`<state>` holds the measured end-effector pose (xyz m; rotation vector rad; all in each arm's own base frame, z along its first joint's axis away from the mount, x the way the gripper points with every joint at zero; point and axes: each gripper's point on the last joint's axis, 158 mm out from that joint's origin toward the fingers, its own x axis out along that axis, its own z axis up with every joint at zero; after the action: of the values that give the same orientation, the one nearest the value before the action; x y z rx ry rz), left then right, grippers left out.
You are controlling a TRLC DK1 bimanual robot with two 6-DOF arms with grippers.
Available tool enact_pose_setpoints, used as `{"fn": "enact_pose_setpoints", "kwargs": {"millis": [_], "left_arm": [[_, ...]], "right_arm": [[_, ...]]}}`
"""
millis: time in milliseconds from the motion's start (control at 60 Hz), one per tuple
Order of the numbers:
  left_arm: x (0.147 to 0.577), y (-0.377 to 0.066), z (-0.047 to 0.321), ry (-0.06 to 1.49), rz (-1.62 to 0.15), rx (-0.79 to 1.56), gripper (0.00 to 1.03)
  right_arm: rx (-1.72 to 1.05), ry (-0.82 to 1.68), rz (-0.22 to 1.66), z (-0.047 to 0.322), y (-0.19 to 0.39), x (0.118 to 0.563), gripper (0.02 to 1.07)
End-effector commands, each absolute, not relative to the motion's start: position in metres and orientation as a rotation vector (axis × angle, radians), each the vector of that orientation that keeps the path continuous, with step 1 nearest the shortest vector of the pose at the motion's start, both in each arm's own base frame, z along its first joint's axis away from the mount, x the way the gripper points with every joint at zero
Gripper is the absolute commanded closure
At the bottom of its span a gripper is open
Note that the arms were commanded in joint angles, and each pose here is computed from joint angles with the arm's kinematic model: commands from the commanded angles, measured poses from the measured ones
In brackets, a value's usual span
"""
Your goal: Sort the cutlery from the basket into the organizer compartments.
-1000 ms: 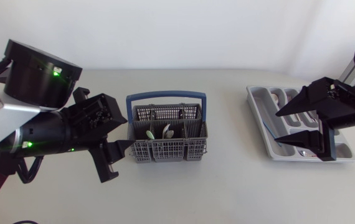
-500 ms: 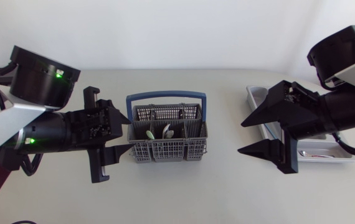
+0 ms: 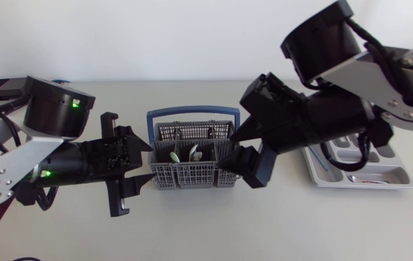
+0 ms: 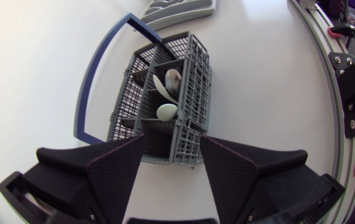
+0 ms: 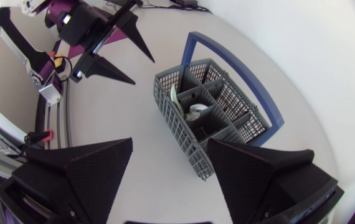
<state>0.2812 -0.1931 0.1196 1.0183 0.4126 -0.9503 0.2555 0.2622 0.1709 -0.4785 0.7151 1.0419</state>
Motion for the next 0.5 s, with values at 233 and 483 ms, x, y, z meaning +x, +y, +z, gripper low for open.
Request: {"fn": "enact_pose_setpoints", "kwargs": {"millis": [233, 483], "left_arm": [[0.289, -0.181, 0.093, 0.484, -0.915, 0.898, 0.42], [0.283, -0.182, 0.086, 0.530, -0.928, 0.797, 0.42]], "right_arm": [[-0.342, 0.838, 1.013, 0.166, 0.310, 0.280, 0.34], [-0.284, 0.932, 0.998, 0.144, 0.334, 0.286, 0.48]]}}
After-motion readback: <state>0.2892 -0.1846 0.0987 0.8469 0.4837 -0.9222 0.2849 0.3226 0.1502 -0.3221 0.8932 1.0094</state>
